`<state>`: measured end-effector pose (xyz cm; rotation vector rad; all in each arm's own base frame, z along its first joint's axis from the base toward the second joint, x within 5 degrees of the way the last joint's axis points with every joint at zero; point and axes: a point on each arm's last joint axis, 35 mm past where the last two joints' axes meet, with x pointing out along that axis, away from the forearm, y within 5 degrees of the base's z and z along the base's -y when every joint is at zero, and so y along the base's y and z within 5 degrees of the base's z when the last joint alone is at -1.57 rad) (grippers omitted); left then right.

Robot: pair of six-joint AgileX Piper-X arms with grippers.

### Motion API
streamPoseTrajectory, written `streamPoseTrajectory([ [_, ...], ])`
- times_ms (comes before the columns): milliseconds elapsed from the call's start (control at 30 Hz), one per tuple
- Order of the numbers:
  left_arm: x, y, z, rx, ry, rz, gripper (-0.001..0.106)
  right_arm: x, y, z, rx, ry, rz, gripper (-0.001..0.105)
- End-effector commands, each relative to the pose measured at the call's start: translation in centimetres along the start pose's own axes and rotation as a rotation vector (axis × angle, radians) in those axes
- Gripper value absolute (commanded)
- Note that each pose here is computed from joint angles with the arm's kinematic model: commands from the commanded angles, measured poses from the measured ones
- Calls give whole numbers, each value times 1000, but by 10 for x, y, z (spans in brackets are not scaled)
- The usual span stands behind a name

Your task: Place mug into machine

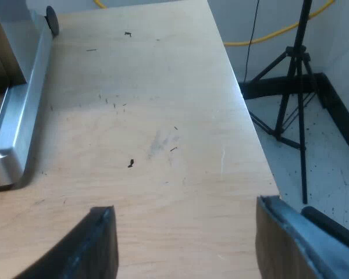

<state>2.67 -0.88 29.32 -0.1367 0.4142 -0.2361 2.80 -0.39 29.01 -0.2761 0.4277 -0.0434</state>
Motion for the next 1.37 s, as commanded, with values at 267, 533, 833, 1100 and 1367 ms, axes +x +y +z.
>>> streamPoseTrajectory([
  [267,6,2,-2,10,2,2,74,-1,-1,3,-2,-8,-9,54],
  [533,6,2,-2,10,2,2,74,-1,-1,3,-2,-8,-9,54],
  [833,6,2,-2,10,2,2,74,-1,-1,3,-2,-8,-9,54],
  [1100,6,2,-2,10,2,2,74,-1,-1,3,-2,-8,-9,54],
  [1367,6,2,-2,10,2,2,74,-1,-1,3,-2,-8,-9,54],
])
